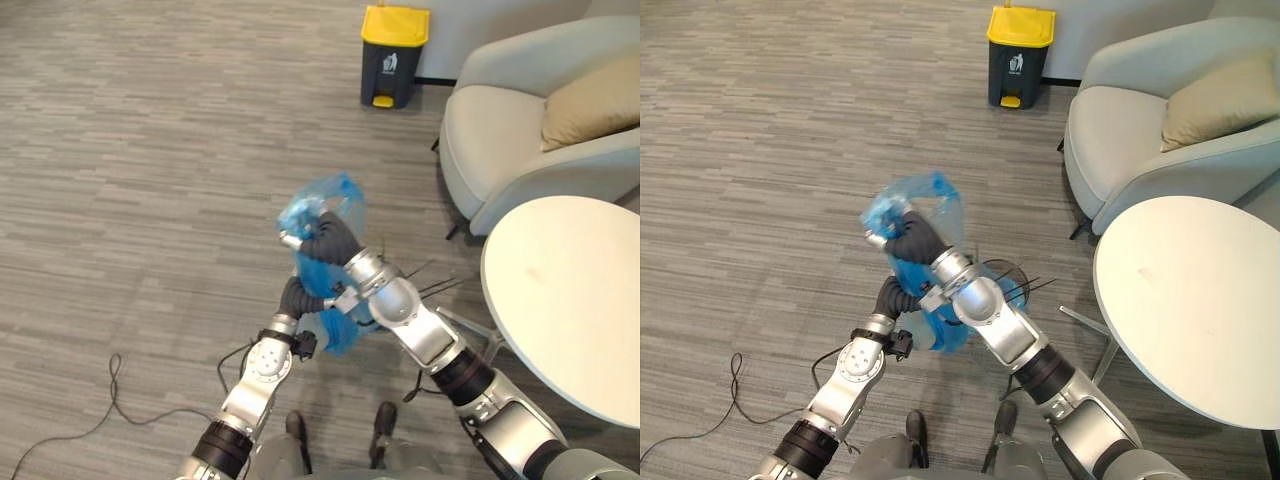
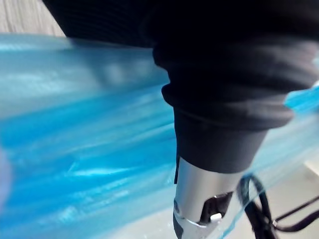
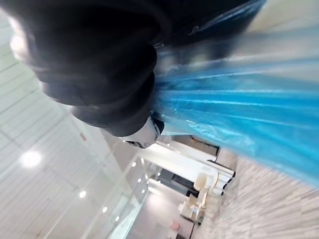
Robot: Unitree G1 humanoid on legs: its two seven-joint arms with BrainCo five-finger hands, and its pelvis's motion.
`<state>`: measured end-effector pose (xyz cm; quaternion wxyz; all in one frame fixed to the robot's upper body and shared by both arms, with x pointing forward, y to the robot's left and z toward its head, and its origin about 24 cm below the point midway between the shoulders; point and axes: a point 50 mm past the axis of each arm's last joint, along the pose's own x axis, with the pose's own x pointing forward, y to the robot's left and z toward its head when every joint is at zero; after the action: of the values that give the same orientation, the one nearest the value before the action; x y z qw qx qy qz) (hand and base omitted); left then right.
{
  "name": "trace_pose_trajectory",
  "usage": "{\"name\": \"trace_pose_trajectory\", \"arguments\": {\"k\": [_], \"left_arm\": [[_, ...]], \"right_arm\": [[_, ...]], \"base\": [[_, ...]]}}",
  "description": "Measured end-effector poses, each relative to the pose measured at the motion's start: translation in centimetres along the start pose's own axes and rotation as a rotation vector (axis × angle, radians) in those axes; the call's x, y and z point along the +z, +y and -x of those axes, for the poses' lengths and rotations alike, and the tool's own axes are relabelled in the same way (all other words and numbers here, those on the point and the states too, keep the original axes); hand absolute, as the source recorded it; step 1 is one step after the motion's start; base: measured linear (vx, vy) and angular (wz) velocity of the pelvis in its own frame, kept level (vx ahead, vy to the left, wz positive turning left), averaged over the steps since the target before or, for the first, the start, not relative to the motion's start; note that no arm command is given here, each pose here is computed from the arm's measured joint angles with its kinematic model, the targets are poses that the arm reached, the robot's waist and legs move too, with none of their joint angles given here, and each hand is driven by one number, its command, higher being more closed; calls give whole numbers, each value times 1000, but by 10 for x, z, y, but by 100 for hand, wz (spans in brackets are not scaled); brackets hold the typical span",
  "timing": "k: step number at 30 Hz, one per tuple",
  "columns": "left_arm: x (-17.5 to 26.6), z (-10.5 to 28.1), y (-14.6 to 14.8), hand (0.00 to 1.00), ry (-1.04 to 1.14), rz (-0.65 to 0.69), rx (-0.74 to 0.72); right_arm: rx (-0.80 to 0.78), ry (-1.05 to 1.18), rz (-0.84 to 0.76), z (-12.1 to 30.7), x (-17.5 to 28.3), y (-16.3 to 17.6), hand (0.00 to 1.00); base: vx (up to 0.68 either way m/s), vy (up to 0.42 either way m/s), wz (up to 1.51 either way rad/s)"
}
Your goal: Gather rubbish on tea table into small bin, then transfer packed bag to large trash can.
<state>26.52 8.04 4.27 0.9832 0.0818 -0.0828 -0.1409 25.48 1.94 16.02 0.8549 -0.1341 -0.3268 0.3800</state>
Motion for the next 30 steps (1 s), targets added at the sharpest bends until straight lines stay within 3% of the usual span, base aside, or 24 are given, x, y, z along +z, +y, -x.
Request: {"name": "trace_pose_trajectory", "arguments": {"k": [5, 6, 12, 21, 22, 30], "left_arm": [[-8, -7, 5, 0, 34, -47, 20], [-11, -6, 6, 100, 44, -79, 27], [-19, -3, 11, 100, 66, -175, 26], [-21, -2, 7, 100, 71, -188, 4], [-21, -2, 6, 100, 71, -187, -1], [-25, 2, -4, 100, 117, -99, 7]], "right_arm": [[84, 21, -12, -1, -1, 16, 100], [117, 19, -7, -3, 0, 18, 100], [192, 13, 8, -11, 5, 21, 100], [240, 3, 21, -13, 7, 29, 100], [241, 5, 22, -13, 7, 29, 0], [218, 38, 19, -1, -3, 35, 0]], "base": [[-50, -6, -11], [-59, -12, -20], [-29, -2, -12], [3, 9, 0], [10, 46, 2], [6, 49, 0]]}}
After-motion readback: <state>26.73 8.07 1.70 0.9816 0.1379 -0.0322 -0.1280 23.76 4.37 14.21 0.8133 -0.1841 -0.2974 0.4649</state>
